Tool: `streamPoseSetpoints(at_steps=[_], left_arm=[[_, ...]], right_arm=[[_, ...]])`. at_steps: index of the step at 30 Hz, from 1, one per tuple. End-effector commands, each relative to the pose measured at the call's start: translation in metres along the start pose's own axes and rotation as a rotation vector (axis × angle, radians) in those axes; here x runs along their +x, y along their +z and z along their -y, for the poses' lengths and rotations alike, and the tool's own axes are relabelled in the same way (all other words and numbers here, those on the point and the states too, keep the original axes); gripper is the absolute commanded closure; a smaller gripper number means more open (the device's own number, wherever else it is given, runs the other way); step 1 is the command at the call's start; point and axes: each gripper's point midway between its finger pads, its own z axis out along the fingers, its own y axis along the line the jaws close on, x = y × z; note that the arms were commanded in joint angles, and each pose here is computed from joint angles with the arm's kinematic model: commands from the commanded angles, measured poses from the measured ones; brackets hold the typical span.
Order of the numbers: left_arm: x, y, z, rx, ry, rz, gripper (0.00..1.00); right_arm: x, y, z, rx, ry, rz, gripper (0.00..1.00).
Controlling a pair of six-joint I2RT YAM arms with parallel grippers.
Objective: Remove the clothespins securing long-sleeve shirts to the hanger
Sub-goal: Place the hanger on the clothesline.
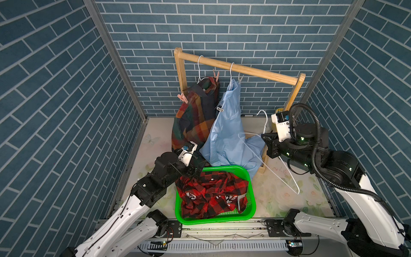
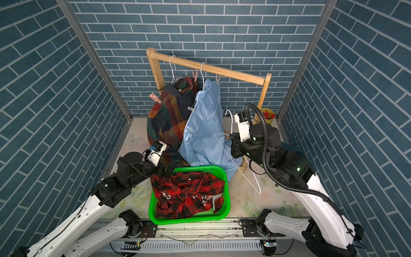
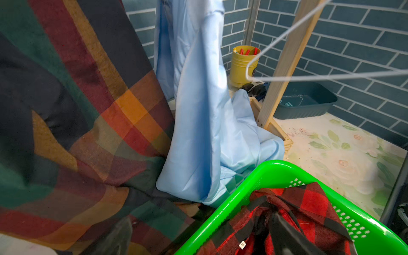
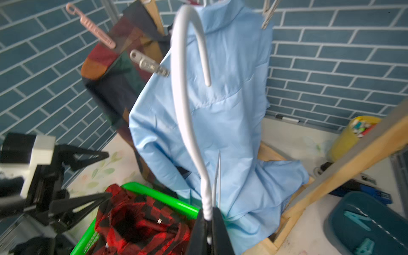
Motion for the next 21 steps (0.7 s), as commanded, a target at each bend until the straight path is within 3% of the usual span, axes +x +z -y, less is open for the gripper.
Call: streamPoseSetpoints(at_steps=[1,8,21], left_arm=[[-0.013,-0.007,-0.01,-0.053,-0.068,0.027,0.0],[-0.001,-0.001,0.001,0.006,-0.11,-0.059,0.0],[0.028,0.005,0.006,0.04,-0.083,-0.105,0.0]], right_arm=[[-0.025,0.009,0.027,0.209,-0.043,0.054,1.0],[-0.085,0.024,0.033,0.358,-0.063,0.164,1.0],[-0.148,0.046,0.035,0.39,-0.01,0.244,1.0]])
